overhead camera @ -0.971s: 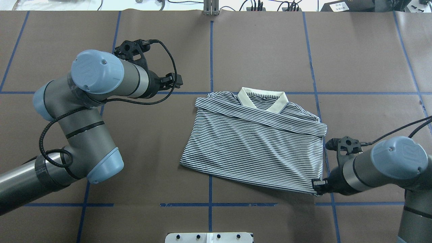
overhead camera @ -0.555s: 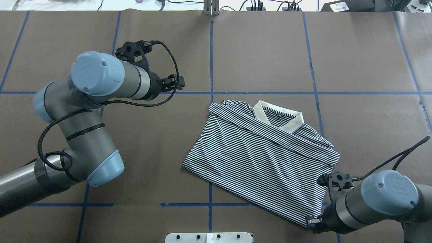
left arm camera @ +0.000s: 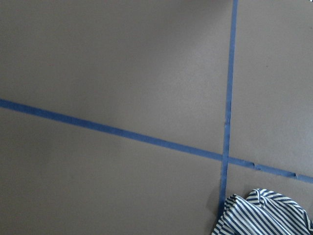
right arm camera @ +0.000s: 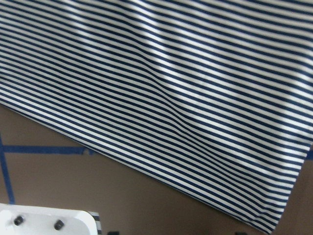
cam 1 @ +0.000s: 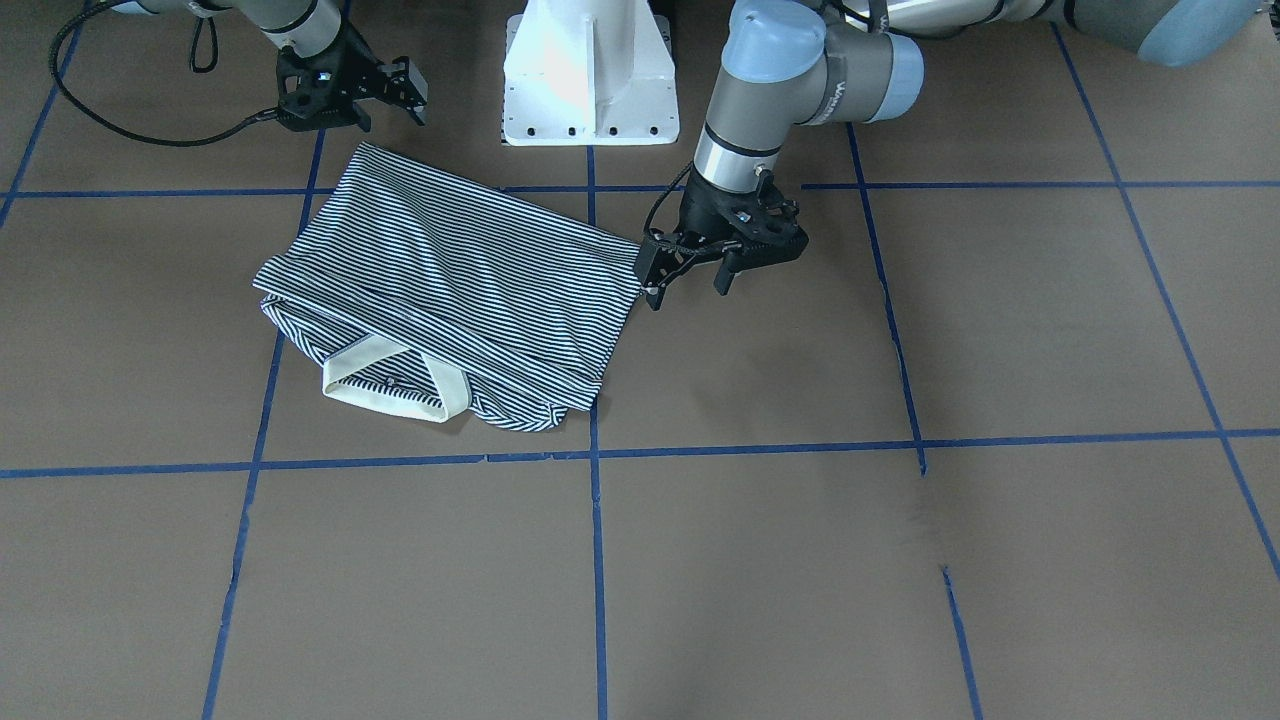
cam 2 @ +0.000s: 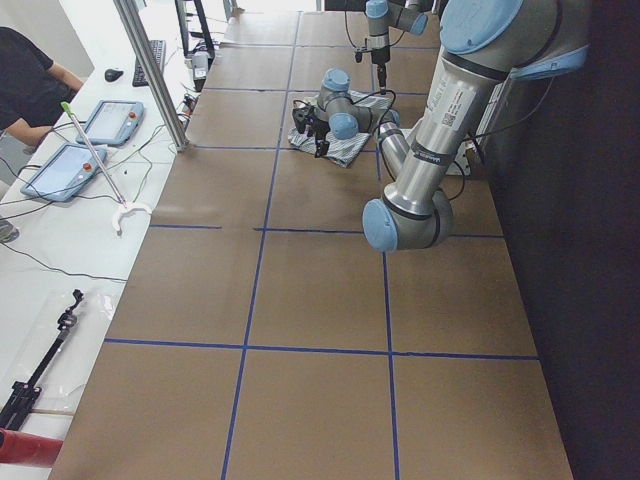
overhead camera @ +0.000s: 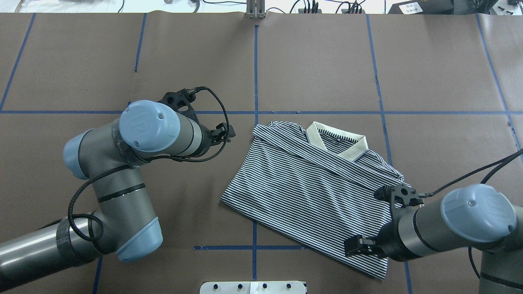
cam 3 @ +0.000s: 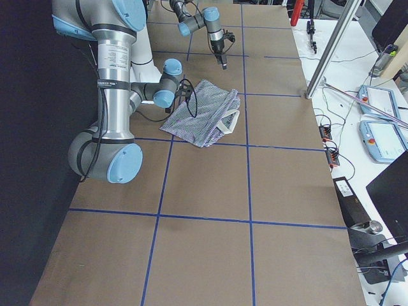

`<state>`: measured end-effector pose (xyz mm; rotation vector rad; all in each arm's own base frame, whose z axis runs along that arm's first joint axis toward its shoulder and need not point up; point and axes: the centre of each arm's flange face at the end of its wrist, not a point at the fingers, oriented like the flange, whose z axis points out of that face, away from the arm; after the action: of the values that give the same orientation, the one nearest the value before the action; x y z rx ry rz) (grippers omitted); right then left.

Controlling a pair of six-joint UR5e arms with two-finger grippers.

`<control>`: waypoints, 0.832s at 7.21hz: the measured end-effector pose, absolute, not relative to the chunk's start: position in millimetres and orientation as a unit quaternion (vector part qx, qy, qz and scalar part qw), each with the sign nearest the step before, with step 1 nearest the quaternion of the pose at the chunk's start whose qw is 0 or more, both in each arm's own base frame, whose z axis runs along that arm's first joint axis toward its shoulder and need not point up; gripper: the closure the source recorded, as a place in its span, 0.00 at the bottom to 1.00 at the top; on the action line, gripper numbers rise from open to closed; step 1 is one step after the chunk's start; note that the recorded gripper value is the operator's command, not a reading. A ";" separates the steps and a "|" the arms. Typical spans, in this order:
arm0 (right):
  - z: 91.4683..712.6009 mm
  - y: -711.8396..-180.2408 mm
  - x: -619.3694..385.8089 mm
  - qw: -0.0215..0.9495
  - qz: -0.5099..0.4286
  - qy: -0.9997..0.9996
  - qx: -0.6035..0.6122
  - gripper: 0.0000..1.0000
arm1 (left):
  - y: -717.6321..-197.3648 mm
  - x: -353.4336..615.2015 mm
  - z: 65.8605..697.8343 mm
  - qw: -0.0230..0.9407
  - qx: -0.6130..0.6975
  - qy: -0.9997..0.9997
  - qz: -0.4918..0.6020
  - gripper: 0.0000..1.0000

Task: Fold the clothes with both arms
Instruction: 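Hold the shirt corner with the right gripper while the left arm moves in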

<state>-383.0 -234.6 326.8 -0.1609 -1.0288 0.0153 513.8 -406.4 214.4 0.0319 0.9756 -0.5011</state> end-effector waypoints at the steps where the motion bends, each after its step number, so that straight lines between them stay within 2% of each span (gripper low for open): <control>1: 307.2 -259.7 -373.2 0.857 0.028 -0.512 -0.055 0.00 | -392.1 524.7 209.6 0.858 -0.008 0.445 -0.258 0.00; 3: 283.0 -292.8 -356.5 0.842 0.056 -0.536 -0.024 0.00 | -371.1 549.9 209.2 0.862 -0.028 0.421 -0.281 0.00; 6: 278.7 -305.8 -348.2 0.839 0.069 -0.540 -0.012 0.00 | -336.8 590.6 218.4 0.866 -0.038 0.402 -0.296 0.00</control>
<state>-348.2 -305.8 278.7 -0.0256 -1.1415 0.1459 590.6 -336.8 218.4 -0.0794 0.8428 -0.6199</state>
